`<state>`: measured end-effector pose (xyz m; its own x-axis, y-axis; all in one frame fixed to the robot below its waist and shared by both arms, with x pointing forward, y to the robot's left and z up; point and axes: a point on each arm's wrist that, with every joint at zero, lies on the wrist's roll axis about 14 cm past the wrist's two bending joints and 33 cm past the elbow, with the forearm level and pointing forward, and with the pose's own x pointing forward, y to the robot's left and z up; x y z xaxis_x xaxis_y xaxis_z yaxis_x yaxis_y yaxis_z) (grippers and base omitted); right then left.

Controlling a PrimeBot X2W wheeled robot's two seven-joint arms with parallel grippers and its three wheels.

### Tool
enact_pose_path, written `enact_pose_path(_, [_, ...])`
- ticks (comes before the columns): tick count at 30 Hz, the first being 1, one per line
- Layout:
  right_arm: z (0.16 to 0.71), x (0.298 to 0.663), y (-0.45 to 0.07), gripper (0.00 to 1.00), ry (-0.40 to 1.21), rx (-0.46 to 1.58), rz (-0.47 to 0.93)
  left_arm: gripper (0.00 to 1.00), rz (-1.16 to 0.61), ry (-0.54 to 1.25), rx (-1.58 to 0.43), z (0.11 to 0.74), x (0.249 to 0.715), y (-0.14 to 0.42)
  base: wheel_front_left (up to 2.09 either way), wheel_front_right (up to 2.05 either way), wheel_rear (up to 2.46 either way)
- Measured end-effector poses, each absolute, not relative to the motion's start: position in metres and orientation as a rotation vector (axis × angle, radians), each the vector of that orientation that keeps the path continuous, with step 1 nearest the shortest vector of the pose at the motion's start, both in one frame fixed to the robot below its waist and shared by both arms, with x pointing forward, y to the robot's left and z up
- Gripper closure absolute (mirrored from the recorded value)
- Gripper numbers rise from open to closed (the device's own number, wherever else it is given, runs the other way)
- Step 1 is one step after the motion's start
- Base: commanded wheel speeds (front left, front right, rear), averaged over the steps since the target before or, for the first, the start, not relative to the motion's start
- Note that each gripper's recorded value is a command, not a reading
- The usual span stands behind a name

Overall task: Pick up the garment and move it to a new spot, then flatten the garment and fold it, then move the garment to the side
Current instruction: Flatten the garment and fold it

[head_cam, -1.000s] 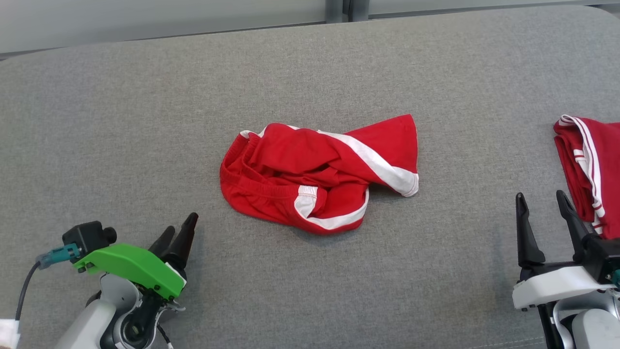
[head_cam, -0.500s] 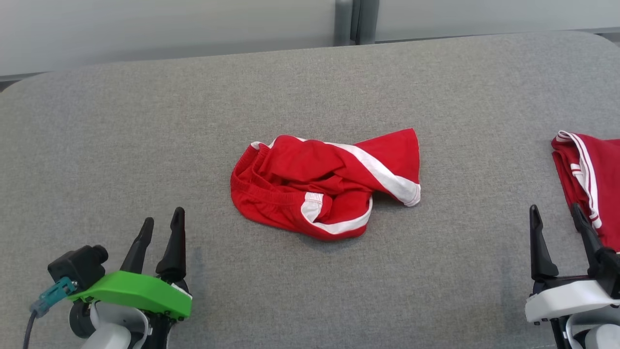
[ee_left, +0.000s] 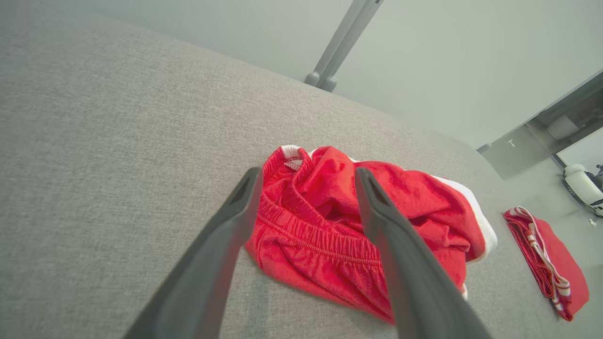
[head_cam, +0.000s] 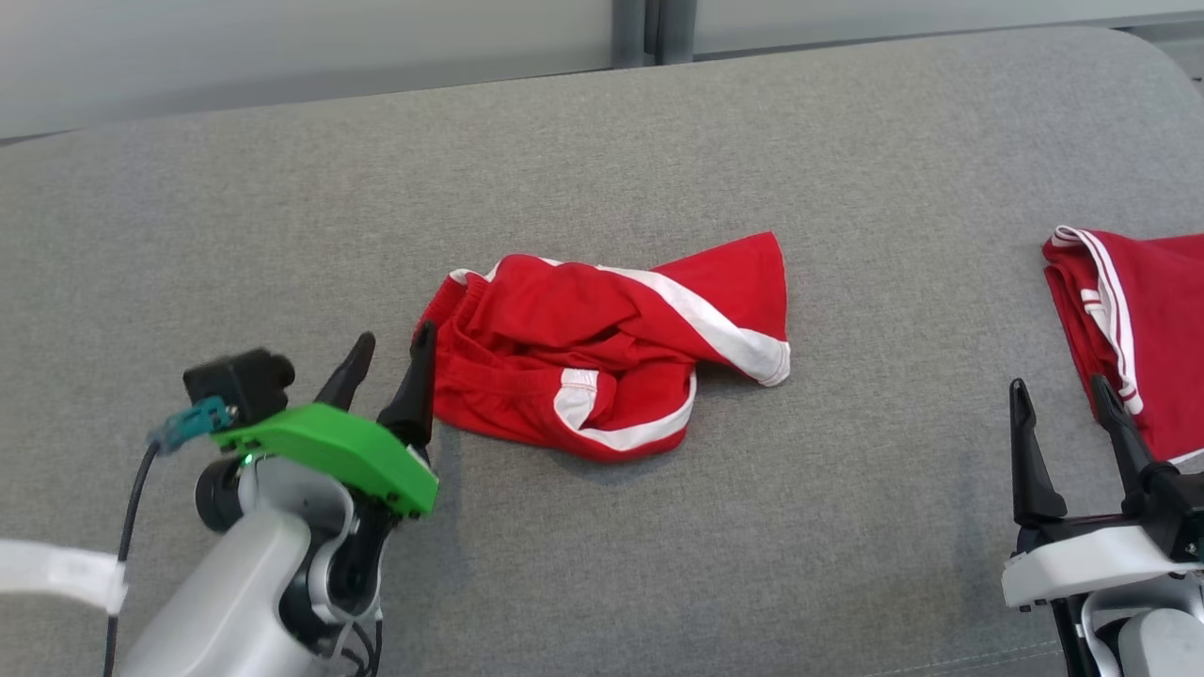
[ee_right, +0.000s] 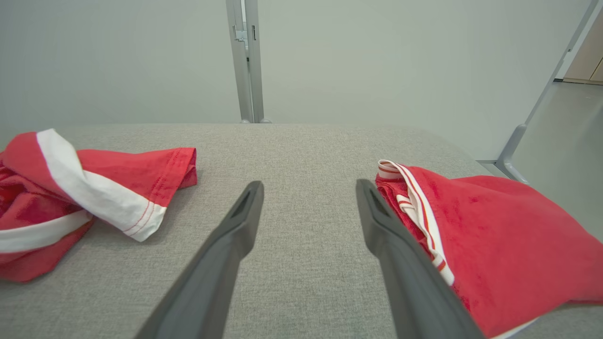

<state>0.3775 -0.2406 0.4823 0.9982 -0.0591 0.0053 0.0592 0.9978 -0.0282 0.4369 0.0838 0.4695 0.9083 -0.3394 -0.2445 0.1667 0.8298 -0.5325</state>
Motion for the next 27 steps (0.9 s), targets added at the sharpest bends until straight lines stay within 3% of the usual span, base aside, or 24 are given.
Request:
enact_pose_path(9, [0.475, 0.372, -0.255, 0.00, 0.020, -0.016, -0.119, 0.00, -0.376, 0.520, -0.410, 0.441, 0.475, 0.043, 0.00, 0.00, 0.00])
enact_pose_path(20, [0.469, 0.355, -0.278, 0.00, 0.046, -0.015, -0.209, 0.00, -0.360, 0.684, -0.298, 0.389, 0.493, 0.043, 0.00, 0.00, 0.00])
enact_pose_path(21, [0.470, 0.355, -0.279, 0.00, 0.046, -0.015, -0.212, 0.05, -0.356, 0.690, -0.295, 0.387, 0.493, 0.045, 0.00, 0.00, 0.00])
enact_pose_path(22, [0.470, 0.355, -0.279, 0.00, 0.046, -0.015, -0.213, 0.17, -0.349, 0.695, -0.292, 0.385, 0.493, 0.047, 0.00, 0.00, 0.00])
enact_pose_path(23, [0.470, 0.355, -0.279, 0.00, 0.045, -0.015, -0.213, 0.51, -0.346, 0.702, -0.289, 0.383, 0.493, 0.049, 0.00, 0.00, 0.00])
enact_pose_path(24, [0.470, 0.355, -0.279, 0.00, 0.045, -0.015, -0.214, 0.79, -0.348, 0.708, -0.286, 0.381, 0.492, 0.049, 0.00, 0.00, 0.00])
enact_pose_path(25, [0.470, 0.355, -0.280, 0.00, 0.045, -0.015, -0.214, 1.00, -0.348, 0.713, -0.288, 0.380, 0.491, 0.050, 0.00, 0.00, 0.00])
enact_pose_path(27, [0.470, 0.356, -0.279, 0.00, 0.044, -0.015, -0.212, 1.00, -0.370, 0.711, -0.296, 0.381, 0.489, 0.045, 0.00, 0.00, 0.00])
